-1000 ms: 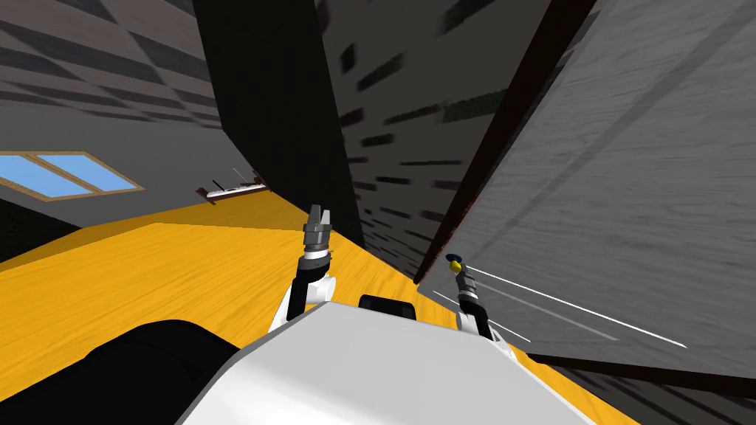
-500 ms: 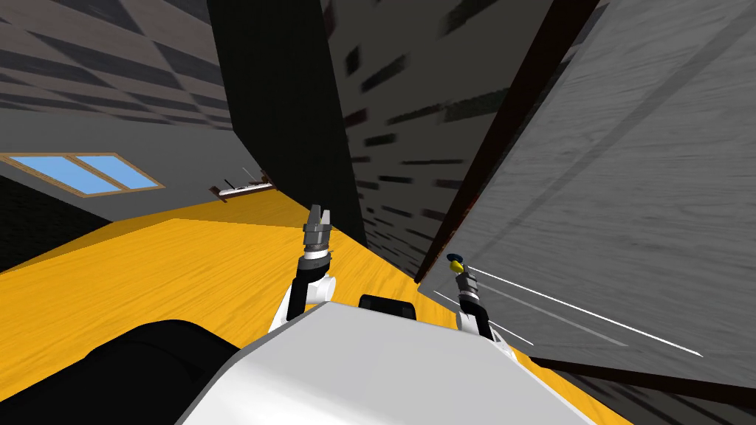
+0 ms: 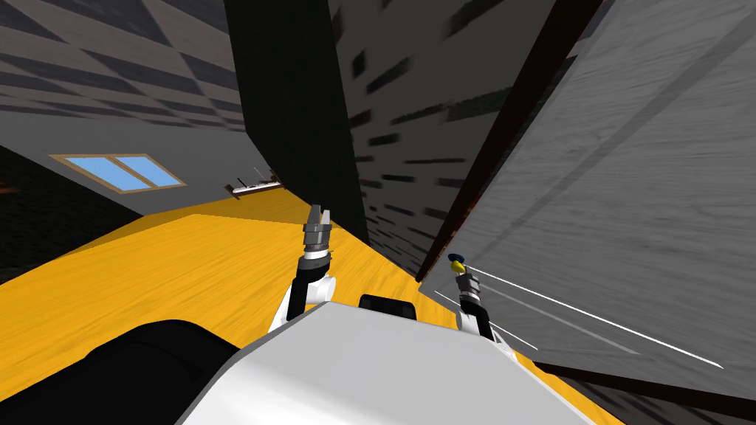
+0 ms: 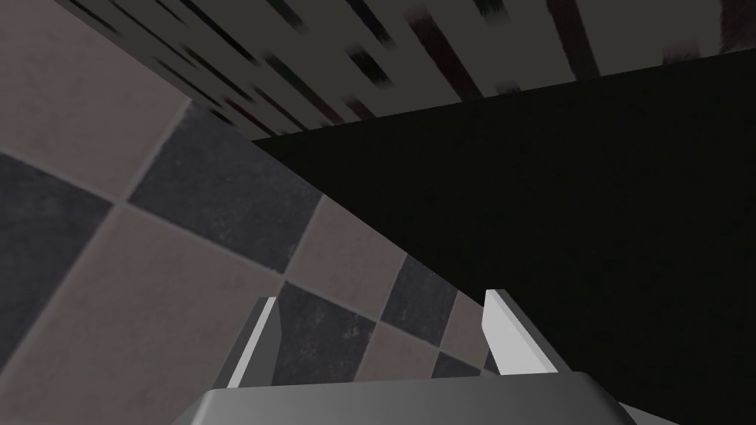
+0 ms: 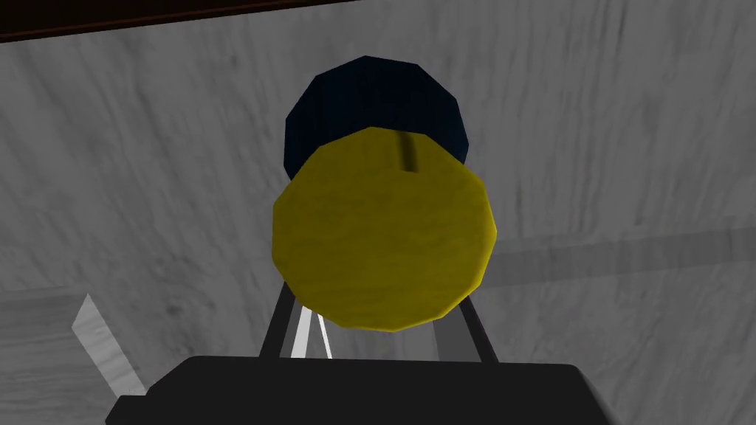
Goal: Pull the door open
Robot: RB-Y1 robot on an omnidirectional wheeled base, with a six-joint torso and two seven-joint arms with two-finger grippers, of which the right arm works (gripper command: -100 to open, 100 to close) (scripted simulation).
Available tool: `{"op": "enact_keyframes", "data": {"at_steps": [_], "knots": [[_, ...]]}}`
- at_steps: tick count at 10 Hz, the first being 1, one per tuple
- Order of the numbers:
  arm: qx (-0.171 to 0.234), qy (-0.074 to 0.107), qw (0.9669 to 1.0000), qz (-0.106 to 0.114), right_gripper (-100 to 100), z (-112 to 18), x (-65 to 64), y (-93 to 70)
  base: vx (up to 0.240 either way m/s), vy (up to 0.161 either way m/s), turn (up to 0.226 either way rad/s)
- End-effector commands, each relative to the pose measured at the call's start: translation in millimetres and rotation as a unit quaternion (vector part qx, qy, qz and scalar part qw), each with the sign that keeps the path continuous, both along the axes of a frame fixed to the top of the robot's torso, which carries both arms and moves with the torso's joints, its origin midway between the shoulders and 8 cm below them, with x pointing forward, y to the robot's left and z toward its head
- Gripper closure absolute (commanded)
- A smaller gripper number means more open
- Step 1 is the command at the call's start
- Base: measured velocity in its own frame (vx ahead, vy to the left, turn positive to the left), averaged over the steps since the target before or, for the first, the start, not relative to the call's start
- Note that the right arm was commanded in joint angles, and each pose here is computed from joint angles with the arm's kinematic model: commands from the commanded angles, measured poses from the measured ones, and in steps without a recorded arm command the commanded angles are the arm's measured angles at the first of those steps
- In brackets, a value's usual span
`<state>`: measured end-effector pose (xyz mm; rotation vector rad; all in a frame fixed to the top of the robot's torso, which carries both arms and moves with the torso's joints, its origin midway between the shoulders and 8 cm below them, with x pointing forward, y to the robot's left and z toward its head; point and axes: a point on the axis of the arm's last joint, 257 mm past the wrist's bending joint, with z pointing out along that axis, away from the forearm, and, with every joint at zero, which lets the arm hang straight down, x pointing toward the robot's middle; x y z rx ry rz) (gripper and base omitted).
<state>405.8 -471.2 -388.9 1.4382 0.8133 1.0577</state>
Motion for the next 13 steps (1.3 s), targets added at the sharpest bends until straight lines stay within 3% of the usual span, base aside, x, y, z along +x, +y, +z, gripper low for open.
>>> {"op": "enact_keyframes", "data": {"at_steps": [1,3,5,9,11,13], "knots": [[0.017,-0.014,0.9997,0.005,100,4.6,7.1,6.8,-0.044,-0.004,0.042],[0.057,-0.03,0.9979,-0.003,100,4.4,6.3,2.6,-0.063,-0.017,0.113],[0.064,-0.033,0.9974,-0.002,100,4.4,6.3,2.6,-0.036,-0.01,0.024],[0.13,-0.06,0.9896,-0.013,100,4.0,5.0,-3.6,-0.055,-0.008,0.086],[0.133,-0.062,0.989,-0.013,100,4.0,5.0,-3.6,-0.027,-0.007,0.019],[0.171,-0.078,0.982,-0.02,100,3.6,4.1,-7.6,-0.047,-0.012,0.099]]}}
